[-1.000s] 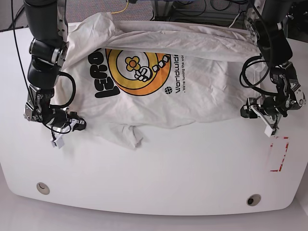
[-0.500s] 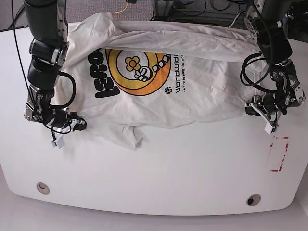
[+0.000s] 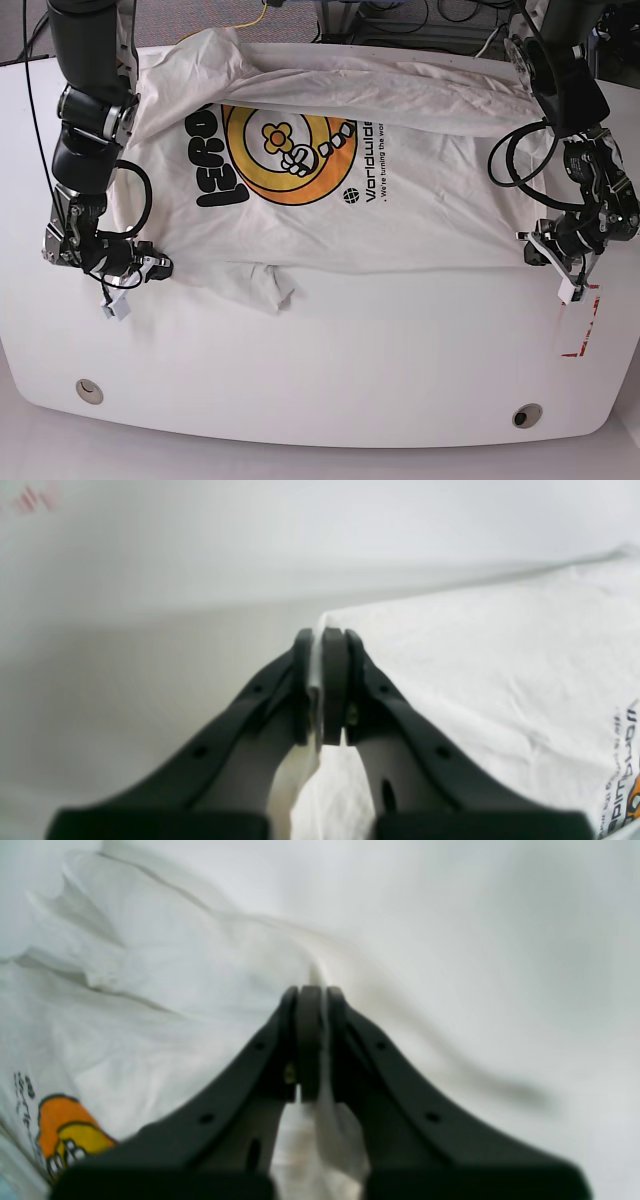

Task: Layout the t-shirt on the table in an organized manner, then fold the t-shirt properly
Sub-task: 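Close both grippers on the hem corners, then lift the hem with both grippers, fold it onto the shoulder edge, release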

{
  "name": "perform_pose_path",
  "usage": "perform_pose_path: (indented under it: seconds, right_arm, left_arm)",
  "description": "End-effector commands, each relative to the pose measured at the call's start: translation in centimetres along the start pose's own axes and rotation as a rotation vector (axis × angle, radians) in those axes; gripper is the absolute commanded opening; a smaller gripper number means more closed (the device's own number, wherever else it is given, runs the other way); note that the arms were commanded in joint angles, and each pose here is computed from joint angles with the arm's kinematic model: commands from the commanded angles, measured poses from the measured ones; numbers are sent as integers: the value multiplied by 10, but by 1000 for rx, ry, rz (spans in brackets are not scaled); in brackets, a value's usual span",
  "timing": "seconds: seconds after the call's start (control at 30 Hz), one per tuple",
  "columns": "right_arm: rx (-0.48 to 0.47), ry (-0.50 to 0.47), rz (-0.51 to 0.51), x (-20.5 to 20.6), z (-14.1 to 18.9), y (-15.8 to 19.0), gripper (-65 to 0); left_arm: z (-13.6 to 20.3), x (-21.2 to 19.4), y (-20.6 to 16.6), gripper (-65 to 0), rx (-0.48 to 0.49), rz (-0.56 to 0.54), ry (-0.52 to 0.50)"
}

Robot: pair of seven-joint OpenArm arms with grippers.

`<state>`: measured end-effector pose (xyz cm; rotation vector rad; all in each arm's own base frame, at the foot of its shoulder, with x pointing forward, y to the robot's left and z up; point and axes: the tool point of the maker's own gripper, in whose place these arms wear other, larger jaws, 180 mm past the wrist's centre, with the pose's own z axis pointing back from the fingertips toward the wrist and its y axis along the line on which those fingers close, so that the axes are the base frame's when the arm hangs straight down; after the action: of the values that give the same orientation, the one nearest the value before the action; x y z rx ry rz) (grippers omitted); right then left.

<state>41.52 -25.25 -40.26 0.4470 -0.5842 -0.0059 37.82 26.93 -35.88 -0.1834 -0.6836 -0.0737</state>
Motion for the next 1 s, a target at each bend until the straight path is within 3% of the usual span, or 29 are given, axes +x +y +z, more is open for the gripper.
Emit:
perform_pose_path:
  seconds: [0.0,0.7,0.97]
  right_arm:
    - [-31,-95,77,47,27,-1,-650]
    - [-118,-61,260,70,64,14,-650]
    - [-145,-33,315,58,75,19,-650]
  left_arm:
    - [16,32,4,-635,25,-39,-91]
    - [51,59,-1,-632,93,-137,-115]
    - [58,58,-13,-632,46,-146,-148]
